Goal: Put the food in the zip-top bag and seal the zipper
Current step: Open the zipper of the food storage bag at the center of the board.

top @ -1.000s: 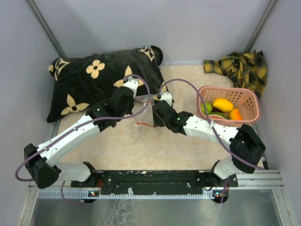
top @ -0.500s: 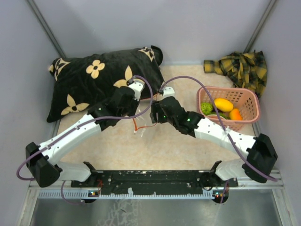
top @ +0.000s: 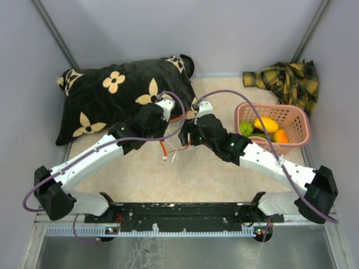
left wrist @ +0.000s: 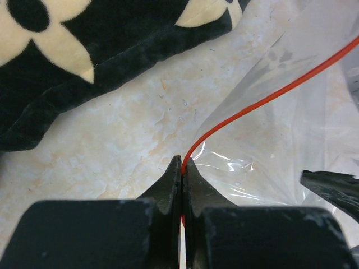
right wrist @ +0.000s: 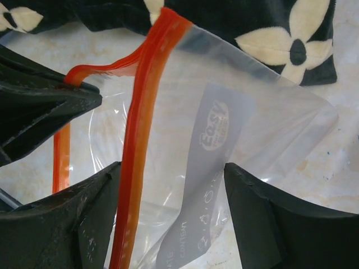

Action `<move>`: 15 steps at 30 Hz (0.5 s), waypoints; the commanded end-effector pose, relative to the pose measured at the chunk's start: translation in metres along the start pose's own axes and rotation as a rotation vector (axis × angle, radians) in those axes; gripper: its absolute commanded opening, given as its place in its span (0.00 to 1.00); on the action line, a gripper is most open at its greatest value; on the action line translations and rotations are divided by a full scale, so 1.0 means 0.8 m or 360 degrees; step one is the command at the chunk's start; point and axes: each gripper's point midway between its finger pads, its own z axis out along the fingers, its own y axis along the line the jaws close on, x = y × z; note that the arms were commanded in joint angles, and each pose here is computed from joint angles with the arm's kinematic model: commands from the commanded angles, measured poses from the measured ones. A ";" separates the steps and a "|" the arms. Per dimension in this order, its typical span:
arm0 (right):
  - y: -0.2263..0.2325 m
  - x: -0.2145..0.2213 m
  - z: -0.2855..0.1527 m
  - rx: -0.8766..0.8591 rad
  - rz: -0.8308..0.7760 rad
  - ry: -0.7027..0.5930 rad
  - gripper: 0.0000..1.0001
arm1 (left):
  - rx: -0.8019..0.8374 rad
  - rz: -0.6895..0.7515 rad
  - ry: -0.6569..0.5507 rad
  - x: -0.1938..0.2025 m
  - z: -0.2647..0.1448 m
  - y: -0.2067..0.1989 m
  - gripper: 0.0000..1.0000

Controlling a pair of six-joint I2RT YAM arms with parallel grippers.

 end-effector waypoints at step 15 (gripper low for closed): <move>0.048 -0.026 0.053 -0.0067 0.0291 0.0012 0.81 | -0.0028 -0.0107 -0.0068 -0.008 -0.018 0.011 0.00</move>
